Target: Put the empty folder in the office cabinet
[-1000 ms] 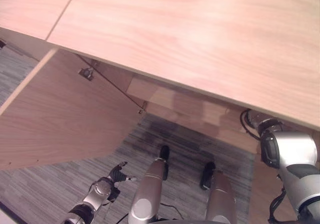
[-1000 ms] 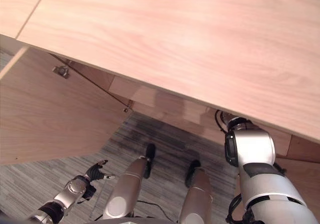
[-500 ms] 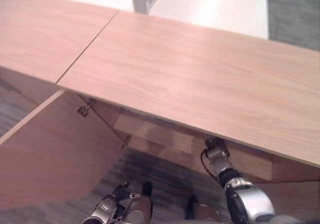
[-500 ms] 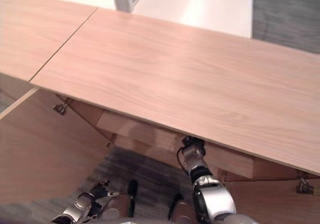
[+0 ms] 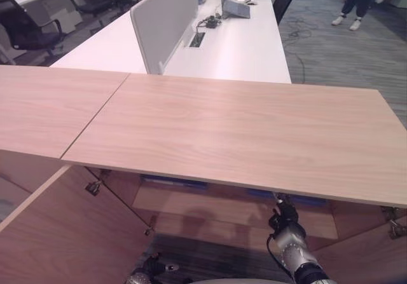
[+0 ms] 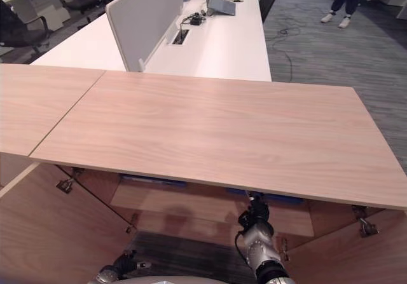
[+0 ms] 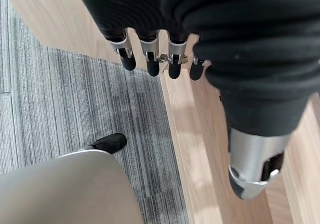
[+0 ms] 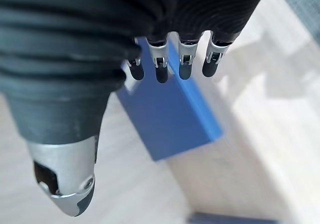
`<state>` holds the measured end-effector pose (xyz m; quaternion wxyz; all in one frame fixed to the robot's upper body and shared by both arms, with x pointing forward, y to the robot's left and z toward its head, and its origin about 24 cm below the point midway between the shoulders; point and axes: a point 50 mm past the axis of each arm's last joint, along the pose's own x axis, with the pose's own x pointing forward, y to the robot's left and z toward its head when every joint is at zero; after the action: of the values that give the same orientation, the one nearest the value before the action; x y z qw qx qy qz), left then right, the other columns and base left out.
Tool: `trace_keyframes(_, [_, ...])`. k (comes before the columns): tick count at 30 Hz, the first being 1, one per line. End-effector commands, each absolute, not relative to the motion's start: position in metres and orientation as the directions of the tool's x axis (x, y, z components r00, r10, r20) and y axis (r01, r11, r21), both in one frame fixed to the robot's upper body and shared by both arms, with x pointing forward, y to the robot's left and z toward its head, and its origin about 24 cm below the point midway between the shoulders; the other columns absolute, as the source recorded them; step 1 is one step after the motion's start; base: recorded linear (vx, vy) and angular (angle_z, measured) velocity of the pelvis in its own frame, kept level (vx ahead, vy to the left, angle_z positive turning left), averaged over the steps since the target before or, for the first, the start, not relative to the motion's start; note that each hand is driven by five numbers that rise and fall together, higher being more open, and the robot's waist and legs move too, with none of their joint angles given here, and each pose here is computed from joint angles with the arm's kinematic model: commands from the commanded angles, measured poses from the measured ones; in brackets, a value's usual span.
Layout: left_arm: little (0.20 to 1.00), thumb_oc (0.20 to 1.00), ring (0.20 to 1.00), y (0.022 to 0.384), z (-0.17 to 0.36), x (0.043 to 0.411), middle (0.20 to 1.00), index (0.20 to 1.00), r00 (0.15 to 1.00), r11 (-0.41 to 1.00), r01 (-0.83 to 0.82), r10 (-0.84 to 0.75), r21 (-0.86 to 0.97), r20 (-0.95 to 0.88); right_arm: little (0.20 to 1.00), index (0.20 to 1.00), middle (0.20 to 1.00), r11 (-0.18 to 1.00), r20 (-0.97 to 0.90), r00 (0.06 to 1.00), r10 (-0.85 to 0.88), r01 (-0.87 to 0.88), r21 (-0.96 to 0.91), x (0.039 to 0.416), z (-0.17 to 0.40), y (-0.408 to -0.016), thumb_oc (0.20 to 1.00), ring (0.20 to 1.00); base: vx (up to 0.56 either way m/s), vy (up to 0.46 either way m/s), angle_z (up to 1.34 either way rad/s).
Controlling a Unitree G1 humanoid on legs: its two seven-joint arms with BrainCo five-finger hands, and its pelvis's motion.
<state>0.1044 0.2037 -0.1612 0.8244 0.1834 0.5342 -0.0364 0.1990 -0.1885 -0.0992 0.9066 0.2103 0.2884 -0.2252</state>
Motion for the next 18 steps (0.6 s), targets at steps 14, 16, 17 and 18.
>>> trace_keyframes(14, [1.000,1.000,1.000,0.222,-0.141,0.139,1.000,1.000,0.604,0.939,0.194,0.115,0.285,-0.789,1.000,1.000,1.000,0.953,-0.538,0.826,0.166,-0.274,-0.128,0.195,-0.087,-0.190,1.000,1.000,-0.01,-0.037,-0.02])
trace_keyframes(16, [1.000,1.000,1.000,0.222,-0.138,0.146,1.000,1.000,0.622,0.955,0.139,0.122,0.263,-0.773,1.000,1.000,1.000,0.924,-0.534,0.819,0.210,-0.345,-0.166,0.204,-0.084,-0.184,1.000,1.000,-0.02,-0.123,0.38])
trace_keyframes(17, [1.000,1.000,1.000,0.223,-0.138,0.146,1.000,1.000,0.623,0.955,0.138,0.122,0.263,-0.773,1.000,1.000,1.000,0.924,-0.533,0.819,0.211,-0.345,-0.166,0.204,-0.084,-0.184,1.000,1.000,-0.03,-0.113,0.43])
trace_keyframes(18, [1.000,1.000,1.000,0.222,-0.136,0.151,1.000,1.000,0.636,0.959,0.122,0.124,0.258,-0.762,1.000,1.000,1.000,0.917,-0.524,0.821,0.227,-0.362,-0.168,0.208,-0.083,-0.180,1.000,1.000,-0.04,-0.077,0.33])
